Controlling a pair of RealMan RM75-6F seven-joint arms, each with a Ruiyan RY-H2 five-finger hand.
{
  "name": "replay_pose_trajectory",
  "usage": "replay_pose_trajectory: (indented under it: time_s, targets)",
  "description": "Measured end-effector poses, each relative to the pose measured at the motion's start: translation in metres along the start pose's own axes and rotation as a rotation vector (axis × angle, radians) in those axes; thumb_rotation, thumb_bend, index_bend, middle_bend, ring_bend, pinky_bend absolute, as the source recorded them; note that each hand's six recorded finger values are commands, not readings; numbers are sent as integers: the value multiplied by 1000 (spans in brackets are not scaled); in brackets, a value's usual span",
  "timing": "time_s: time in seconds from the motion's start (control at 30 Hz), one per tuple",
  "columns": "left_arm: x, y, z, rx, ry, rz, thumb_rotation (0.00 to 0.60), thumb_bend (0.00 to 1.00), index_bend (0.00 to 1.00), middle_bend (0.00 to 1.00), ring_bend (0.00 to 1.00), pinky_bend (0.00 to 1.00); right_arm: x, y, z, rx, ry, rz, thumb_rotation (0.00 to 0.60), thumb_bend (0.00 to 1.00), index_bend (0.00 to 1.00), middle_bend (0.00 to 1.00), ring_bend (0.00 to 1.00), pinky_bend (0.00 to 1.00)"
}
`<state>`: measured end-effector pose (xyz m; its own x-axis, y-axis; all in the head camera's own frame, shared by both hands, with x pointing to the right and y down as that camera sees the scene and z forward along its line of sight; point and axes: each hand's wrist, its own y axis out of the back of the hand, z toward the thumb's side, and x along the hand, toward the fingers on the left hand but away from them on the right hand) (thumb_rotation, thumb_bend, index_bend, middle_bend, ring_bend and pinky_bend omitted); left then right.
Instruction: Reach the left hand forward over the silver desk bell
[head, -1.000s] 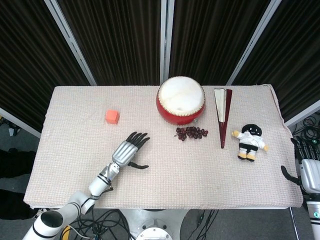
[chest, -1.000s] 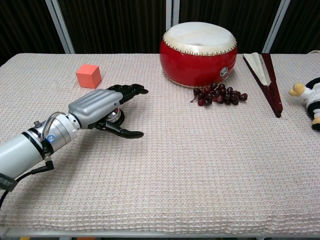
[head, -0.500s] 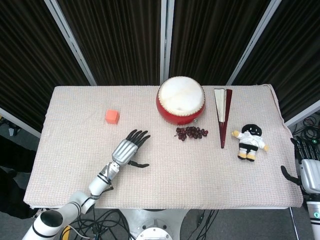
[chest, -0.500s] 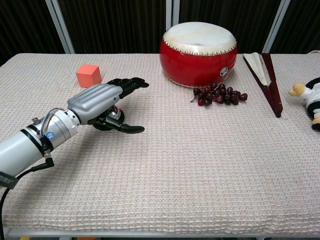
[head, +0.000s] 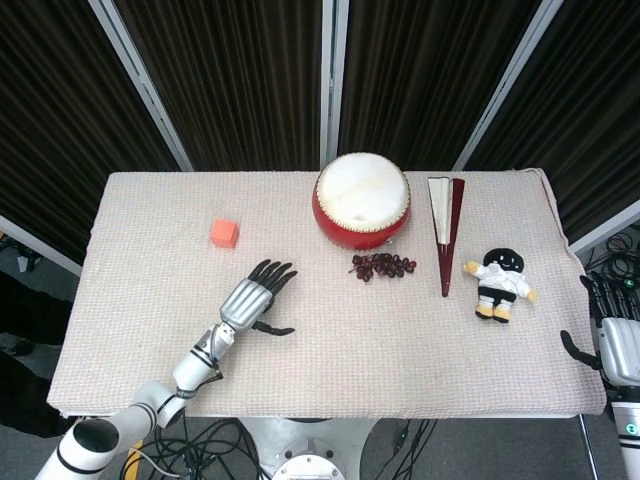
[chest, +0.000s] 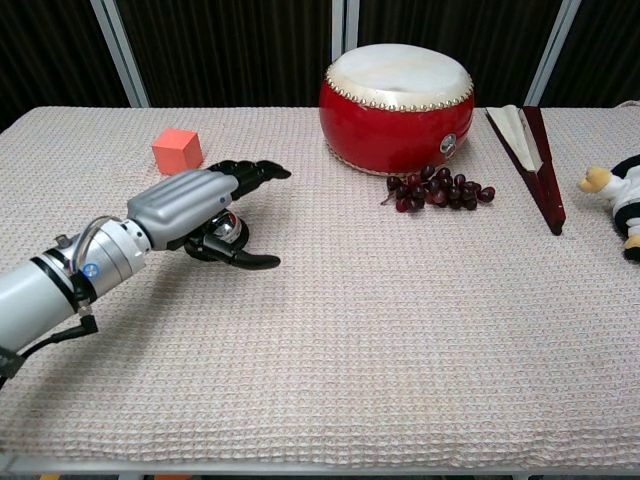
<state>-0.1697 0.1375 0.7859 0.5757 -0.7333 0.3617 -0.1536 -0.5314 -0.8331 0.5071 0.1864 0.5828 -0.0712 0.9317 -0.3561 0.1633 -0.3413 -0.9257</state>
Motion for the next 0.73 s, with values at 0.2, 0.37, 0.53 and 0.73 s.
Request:
replay_pose_trajectory:
  time_s: [0.2, 0.37, 0.53, 0.73]
  targets:
    - [-14, 33, -5, -14, 12, 91, 207, 0, 7, 0, 0, 0, 1, 0, 2, -5, 10, 2, 600, 247, 0, 0, 0, 0]
    - [-54, 70, -38, 75, 109, 145, 206, 0, 7, 0, 0, 0, 0, -1, 3, -18, 14, 2, 600, 246, 0, 0, 0, 0]
    - [-121, 116, -91, 235, 298, 151, 193, 0, 7, 0, 0, 0, 0, -4, 3, -30, 11, 3, 600, 246, 0, 0, 0, 0]
    - [-208, 154, -125, 290, 520, 199, 190, 0, 7, 0, 0, 0, 0, -8, 4, -34, 6, 5, 600, 247, 0, 0, 0, 0]
